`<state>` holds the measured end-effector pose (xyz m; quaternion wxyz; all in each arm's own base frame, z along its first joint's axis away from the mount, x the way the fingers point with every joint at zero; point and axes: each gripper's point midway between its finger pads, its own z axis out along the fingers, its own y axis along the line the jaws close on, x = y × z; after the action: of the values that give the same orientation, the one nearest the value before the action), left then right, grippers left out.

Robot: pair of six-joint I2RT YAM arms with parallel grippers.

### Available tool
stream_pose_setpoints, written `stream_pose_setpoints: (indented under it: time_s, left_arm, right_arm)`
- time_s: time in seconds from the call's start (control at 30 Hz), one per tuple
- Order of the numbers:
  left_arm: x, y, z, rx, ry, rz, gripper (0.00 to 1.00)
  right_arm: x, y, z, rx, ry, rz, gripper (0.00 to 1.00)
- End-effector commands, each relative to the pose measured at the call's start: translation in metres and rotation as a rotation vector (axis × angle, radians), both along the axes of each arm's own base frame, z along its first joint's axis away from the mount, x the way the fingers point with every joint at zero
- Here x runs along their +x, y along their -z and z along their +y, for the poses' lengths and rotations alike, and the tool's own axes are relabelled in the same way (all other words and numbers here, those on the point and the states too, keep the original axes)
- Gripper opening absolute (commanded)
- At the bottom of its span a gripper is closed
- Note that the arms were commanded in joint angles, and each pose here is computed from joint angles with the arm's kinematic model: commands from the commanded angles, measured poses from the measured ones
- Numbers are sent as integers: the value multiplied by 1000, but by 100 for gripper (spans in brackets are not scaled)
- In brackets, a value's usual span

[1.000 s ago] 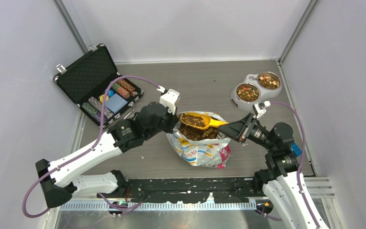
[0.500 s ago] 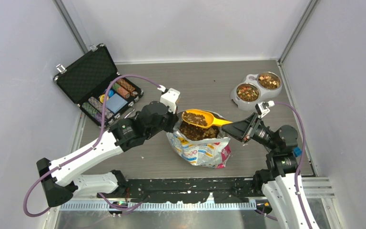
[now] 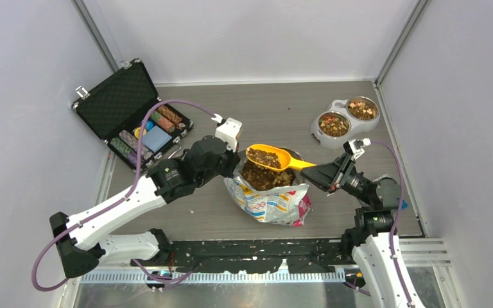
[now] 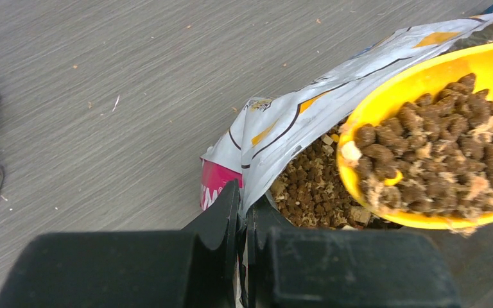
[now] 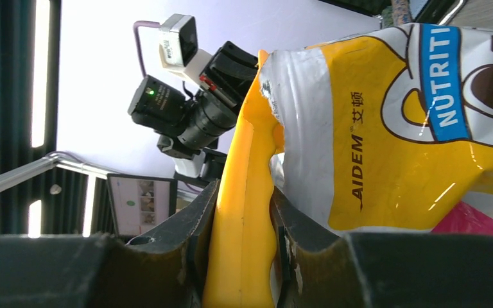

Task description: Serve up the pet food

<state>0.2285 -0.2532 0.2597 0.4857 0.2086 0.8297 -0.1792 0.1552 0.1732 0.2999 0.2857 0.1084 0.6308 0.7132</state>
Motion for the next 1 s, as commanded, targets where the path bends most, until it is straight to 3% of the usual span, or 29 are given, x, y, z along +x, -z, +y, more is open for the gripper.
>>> stream_pose_setpoints:
  time_s: [0.0, 0.53, 0.97]
  left_arm:
    - [13, -47, 6, -103, -68, -111, 0]
    - [13, -52, 4, -107, -59, -116, 0]
    - [11, -56, 2, -122, -47, -113, 0]
  right_arm:
    - [-9, -24, -2, 62, -17, -90, 5]
    - [-21, -39, -10, 220, -30, -150, 5]
    - [-22, -48, -11, 231, -30, -165, 5]
